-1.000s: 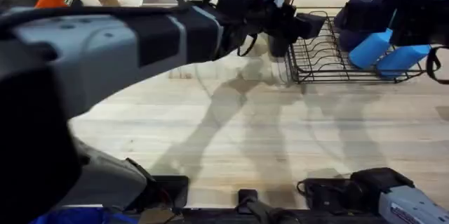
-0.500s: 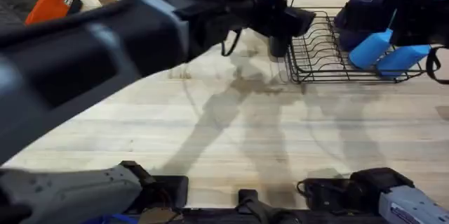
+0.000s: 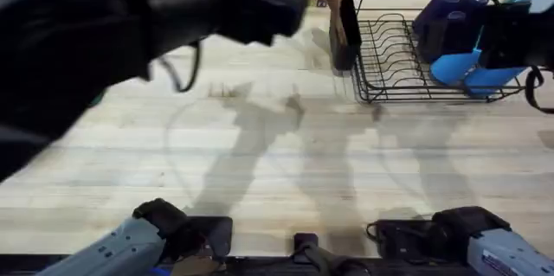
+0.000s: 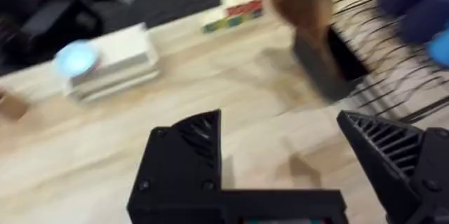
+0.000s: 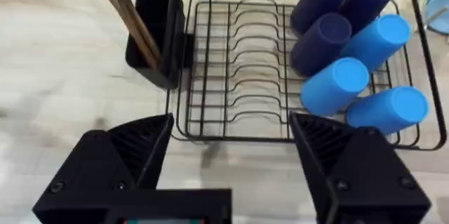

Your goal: Pick up the spoon on the table one by one and put them onto the rack

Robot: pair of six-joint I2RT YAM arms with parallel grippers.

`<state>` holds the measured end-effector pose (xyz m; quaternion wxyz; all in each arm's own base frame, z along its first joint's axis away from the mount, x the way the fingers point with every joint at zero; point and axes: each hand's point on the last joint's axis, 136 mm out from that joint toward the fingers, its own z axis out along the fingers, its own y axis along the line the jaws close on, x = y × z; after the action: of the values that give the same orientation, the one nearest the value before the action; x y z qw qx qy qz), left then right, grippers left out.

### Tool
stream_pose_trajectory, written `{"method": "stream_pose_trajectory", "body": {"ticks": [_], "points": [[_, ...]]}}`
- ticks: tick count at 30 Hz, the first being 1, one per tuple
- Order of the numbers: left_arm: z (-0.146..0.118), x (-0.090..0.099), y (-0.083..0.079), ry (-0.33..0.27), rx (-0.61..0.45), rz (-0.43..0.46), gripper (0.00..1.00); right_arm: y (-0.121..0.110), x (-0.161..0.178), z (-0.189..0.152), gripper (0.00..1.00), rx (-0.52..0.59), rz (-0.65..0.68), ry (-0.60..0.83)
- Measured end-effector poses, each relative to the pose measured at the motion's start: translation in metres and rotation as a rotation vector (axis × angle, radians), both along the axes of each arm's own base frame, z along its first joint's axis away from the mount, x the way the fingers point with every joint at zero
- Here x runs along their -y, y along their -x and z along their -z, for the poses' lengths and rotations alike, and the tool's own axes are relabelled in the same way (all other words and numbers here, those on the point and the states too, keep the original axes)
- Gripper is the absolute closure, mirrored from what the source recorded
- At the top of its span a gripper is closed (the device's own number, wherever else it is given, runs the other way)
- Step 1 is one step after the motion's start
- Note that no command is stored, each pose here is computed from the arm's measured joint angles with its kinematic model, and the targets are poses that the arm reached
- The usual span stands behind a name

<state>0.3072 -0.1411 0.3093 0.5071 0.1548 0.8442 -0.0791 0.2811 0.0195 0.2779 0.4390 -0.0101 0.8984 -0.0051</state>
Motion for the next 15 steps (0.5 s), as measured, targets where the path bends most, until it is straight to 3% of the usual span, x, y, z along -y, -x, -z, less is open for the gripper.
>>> {"method": "stream_pose_trajectory", "body": {"ticks": [7, 15], "points": [[0.008, -0.062, 0.025, -0.051, -0.069, -0.152, 0.008, 0.004, -0.002, 0.005, 0.010, -0.024, 0.019, -0.040], [0.022, -0.098, 0.045, -0.084, -0.153, -0.252, 0.008, 0.004, -0.005, 0.005, 0.010, -0.027, 0.038, -0.093]]}}
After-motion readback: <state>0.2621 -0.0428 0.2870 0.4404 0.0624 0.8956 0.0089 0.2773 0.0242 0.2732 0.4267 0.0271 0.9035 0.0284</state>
